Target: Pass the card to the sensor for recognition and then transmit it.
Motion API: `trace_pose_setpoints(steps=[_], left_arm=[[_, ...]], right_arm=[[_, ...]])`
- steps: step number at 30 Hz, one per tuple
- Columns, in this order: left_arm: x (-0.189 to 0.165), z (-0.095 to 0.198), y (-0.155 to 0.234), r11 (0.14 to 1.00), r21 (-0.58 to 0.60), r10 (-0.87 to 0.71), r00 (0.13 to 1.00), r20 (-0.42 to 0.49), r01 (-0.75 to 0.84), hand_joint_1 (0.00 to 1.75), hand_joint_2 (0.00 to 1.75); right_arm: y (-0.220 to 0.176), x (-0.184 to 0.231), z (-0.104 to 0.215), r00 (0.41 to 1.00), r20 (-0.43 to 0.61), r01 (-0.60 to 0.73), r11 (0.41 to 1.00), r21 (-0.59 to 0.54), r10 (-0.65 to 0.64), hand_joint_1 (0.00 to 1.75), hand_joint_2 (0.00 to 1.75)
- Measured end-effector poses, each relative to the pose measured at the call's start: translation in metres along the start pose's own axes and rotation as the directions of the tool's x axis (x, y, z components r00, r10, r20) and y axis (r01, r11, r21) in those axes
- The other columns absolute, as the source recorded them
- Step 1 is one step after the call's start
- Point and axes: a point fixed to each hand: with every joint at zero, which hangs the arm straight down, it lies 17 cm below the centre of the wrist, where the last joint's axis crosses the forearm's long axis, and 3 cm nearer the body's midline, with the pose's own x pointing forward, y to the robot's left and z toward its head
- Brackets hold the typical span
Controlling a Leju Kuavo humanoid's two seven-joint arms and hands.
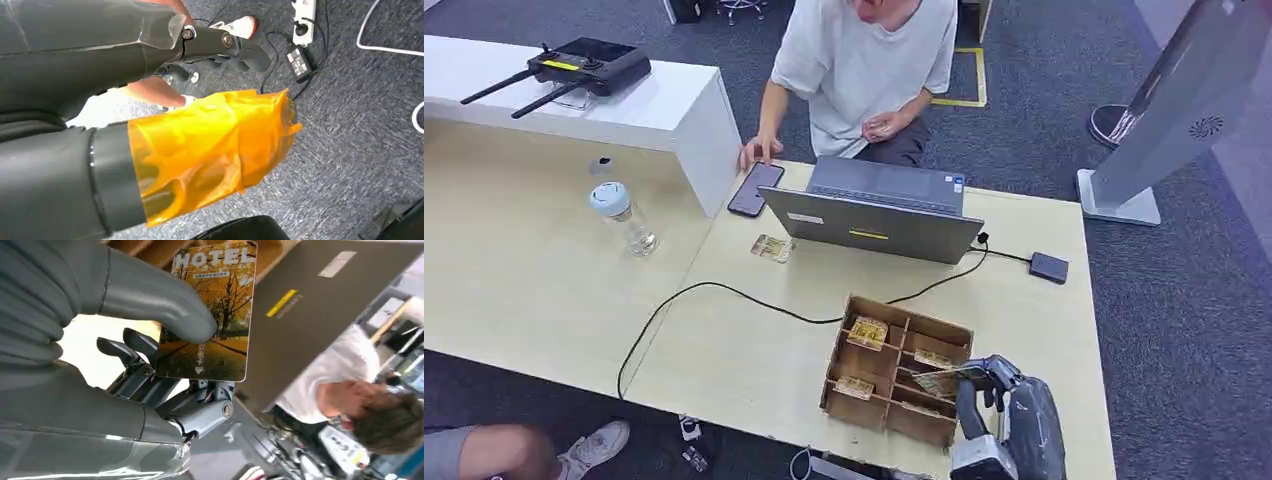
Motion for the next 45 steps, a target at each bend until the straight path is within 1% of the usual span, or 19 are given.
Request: trace_pose_setpoints(steps=[3, 9, 18, 25, 37, 45], left_arm=[[-0.002, 0.000, 0.000, 1.000, 0.005, 0.013, 1.000, -0.006, -0.013, 0.00, 0.00], [-0.002, 0.000, 0.000, 1.000, 0.007, 0.014, 1.000, -0.008, -0.014, 0.00, 0.00], [-0.003, 0.000, 0.001, 1.000, 0.010, 0.010, 1.000, -0.010, -0.010, 0.00, 0.00], [-0.003, 0.000, 0.001, 1.000, 0.010, 0.009, 1.000, -0.011, -0.009, 0.00, 0.00], [-0.004, 0.000, 0.001, 1.000, 0.009, 0.006, 1.000, -0.018, -0.006, 0.00, 0.00], [-0.005, 0.000, 0.001, 1.000, 0.009, 0.011, 1.000, -0.020, -0.011, 0.00, 0.00]], right_arm=[[-0.007, -0.016, 0.012, 0.998, -0.060, 0.030, 0.999, -0.013, -0.031, 1.75, 1.75], [0.002, -0.044, 0.031, 0.982, -0.164, 0.104, 0.994, 0.029, -0.098, 1.75, 1.75], [0.011, -0.084, 0.052, 0.951, -0.300, 0.104, 0.992, 0.073, -0.078, 1.75, 1.75], [0.014, -0.099, 0.060, 0.938, -0.343, 0.094, 0.991, 0.092, -0.057, 1.75, 1.75], [0.029, -0.121, 0.077, 0.906, -0.423, 0.075, 0.985, 0.157, -0.001, 1.75, 1.75], [0.025, -0.129, 0.081, 0.893, -0.450, 0.067, 0.987, 0.145, 0.006, 1.75, 1.75]])
